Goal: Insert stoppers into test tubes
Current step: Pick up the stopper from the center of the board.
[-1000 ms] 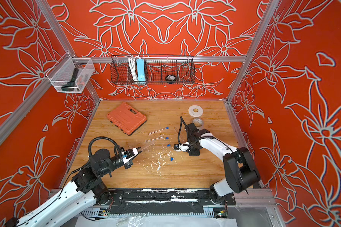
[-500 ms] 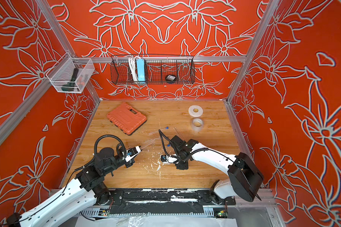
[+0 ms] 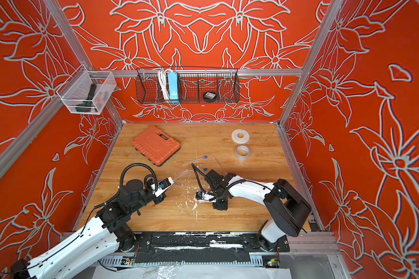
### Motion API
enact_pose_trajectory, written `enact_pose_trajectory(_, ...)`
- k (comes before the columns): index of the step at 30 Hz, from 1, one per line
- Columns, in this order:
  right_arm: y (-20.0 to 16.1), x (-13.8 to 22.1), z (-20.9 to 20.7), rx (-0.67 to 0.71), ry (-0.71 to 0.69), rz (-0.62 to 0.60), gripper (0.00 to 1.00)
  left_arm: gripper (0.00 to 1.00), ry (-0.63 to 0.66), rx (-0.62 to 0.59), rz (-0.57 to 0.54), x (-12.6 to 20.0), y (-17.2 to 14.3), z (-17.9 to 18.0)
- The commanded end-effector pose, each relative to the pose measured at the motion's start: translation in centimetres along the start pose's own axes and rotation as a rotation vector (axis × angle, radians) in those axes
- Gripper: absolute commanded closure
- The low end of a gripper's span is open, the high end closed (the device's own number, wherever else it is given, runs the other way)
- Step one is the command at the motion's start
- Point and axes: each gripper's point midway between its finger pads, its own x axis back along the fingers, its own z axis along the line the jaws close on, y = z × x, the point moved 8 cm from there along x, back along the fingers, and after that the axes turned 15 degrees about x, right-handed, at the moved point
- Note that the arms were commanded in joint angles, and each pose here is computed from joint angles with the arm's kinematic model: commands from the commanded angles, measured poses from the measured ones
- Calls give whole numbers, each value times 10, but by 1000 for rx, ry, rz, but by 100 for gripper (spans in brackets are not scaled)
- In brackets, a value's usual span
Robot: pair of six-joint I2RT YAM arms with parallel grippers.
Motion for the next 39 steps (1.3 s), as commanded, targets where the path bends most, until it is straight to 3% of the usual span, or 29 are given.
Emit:
enact_pose_trajectory(1, -6, -9, 3, 7, 14, 51, 68, 100, 22, -5, -21, 1, 2, 3)
enact_pose_trajectory(5, -7, -6, 3, 12, -4, 50, 64, 100, 16, -5, -31, 2, 4, 3)
enact_pose_trajectory(16, -13, 1, 8, 19, -50, 60, 64, 100, 10, -12, -102, 12, 10, 1)
enact_pose_trajectory(39, -12, -3, 5, 34, -61, 61, 82, 100, 10, -15, -104, 13, 9, 1)
